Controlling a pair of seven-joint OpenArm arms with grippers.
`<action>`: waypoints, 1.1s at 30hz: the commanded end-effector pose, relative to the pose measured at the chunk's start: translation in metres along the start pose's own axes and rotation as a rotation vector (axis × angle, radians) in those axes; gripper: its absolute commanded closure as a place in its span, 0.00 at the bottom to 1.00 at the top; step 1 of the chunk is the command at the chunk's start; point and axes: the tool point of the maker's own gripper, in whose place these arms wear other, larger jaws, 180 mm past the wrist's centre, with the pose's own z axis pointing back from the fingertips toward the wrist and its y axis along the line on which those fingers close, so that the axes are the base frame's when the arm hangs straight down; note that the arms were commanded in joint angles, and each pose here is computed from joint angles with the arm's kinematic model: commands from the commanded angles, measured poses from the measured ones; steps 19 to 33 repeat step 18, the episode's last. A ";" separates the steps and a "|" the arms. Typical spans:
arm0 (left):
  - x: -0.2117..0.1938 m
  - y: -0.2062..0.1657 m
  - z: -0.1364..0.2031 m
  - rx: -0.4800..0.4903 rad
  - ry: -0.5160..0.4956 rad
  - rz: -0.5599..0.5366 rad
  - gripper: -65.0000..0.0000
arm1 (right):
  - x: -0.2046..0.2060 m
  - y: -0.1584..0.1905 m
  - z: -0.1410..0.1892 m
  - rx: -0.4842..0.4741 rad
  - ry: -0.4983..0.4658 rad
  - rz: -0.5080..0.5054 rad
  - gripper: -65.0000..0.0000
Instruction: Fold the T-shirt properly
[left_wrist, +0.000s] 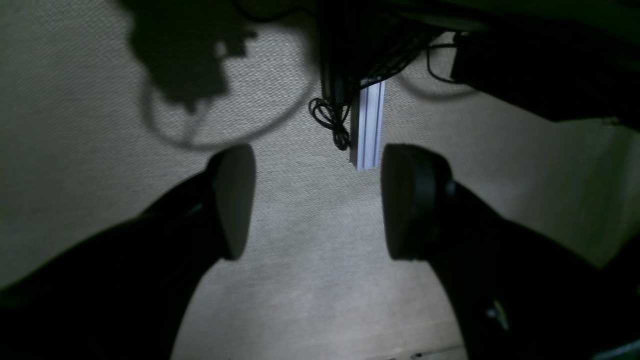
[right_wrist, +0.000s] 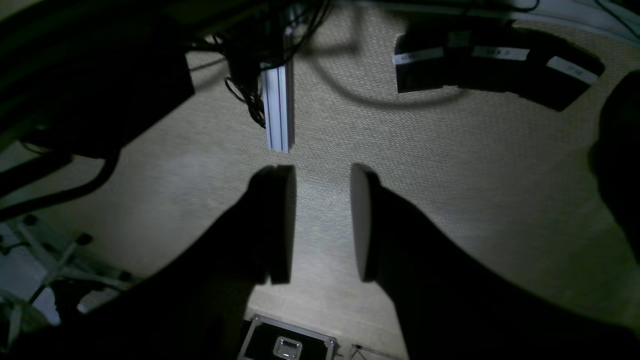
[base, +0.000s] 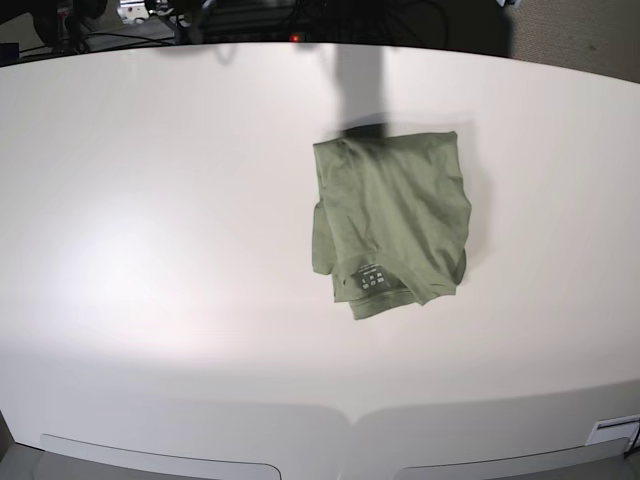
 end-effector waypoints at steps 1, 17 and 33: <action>-0.004 0.004 0.003 0.003 0.004 -0.009 0.41 | 0.007 -0.002 0.002 0.000 -0.023 -0.002 0.70; -0.015 0.003 0.003 0.001 0.059 -0.025 0.41 | 0.046 0.004 0.000 -0.031 -0.189 0.006 0.70; -0.017 0.002 0.003 0.001 0.071 -0.041 0.41 | 0.047 0.004 0.000 -0.031 -0.190 0.008 0.70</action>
